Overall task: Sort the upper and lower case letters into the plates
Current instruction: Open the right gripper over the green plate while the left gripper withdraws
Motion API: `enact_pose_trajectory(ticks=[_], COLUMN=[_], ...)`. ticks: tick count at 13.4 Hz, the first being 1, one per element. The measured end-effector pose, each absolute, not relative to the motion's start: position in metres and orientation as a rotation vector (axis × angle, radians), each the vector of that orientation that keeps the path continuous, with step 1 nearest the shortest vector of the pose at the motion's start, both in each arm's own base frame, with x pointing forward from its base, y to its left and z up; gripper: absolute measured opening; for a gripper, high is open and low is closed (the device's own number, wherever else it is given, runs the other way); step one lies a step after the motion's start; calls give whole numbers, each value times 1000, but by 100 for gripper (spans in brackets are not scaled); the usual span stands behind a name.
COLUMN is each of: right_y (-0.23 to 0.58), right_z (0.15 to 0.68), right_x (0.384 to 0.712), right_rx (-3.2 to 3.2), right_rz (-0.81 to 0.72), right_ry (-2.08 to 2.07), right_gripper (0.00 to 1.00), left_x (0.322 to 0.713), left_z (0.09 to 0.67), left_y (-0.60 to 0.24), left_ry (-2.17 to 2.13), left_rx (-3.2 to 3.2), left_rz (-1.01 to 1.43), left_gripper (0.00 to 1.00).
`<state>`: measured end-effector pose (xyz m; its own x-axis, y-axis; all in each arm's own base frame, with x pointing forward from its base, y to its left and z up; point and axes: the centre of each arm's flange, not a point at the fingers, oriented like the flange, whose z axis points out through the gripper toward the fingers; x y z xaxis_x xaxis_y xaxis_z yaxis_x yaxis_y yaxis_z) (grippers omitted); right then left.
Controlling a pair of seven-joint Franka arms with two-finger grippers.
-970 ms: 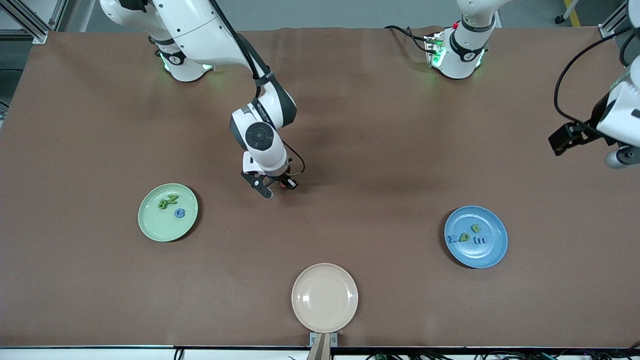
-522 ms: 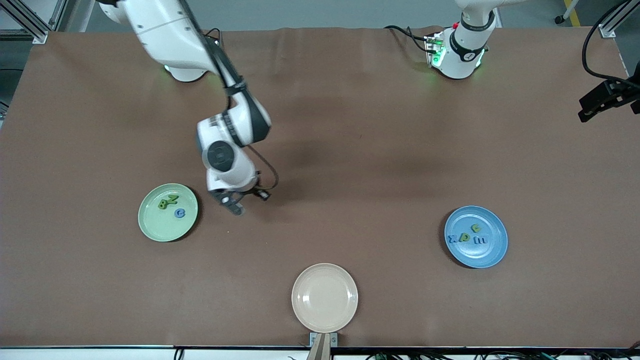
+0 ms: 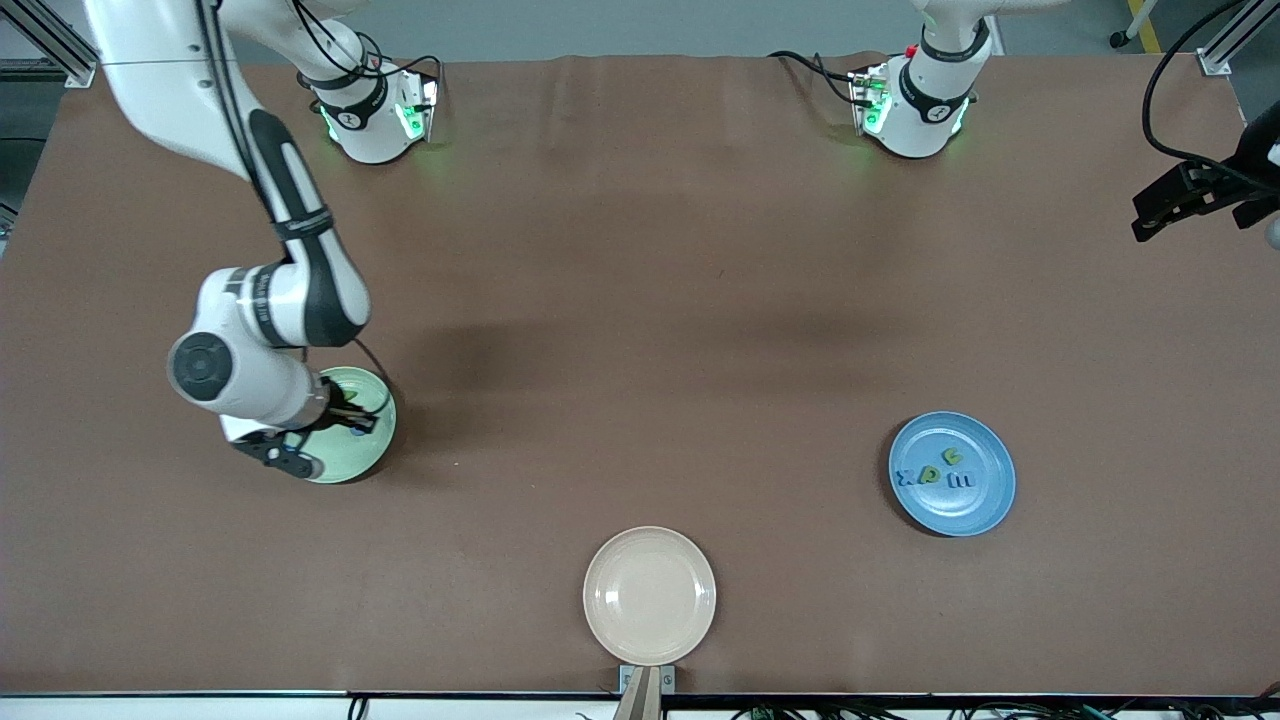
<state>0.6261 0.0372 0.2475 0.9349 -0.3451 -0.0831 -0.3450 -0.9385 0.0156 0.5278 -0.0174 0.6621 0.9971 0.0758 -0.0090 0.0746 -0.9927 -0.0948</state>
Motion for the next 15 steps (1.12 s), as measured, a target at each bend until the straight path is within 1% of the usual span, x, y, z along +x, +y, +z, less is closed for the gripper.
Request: enact_pose_trajectory(ticks=[3, 8, 9, 10, 11, 12, 13, 15], right_y=[-5, -4, -4, -4, -4, -3, -2, -2], right_z=[227, 196, 195, 194, 195, 196, 200, 221], right_x=[627, 625, 625, 625, 626, 627, 630, 635], right_rx=[3094, 3085, 3084, 3084, 3085, 3088, 3096, 3124], right_rz=[-110, -116, -117, -118, -116, -109, -96, -87], right_ry=[-511, -498, -498, -497, -496, -482, -442, -292], right_gripper=[36, 37, 43, 51, 62, 70, 82, 99], left_x=[526, 526, 526, 526, 526, 526, 526, 526], left_z=[664, 662, 662, 662, 662, 662, 662, 662], left_y=[-21, -24, -24, -24, -24, -24, -25, -25], left_ry=[-106, -95, -95, -94, -94, -94, -94, -93], left_rx=[-3045, -3046, -3046, -3046, -3046, -3046, -3046, -3046], left_rz=[11, 13, 13, 13, 13, 13, 13, 14], left_gripper=[100, 100, 100, 100, 100, 100, 100, 100])
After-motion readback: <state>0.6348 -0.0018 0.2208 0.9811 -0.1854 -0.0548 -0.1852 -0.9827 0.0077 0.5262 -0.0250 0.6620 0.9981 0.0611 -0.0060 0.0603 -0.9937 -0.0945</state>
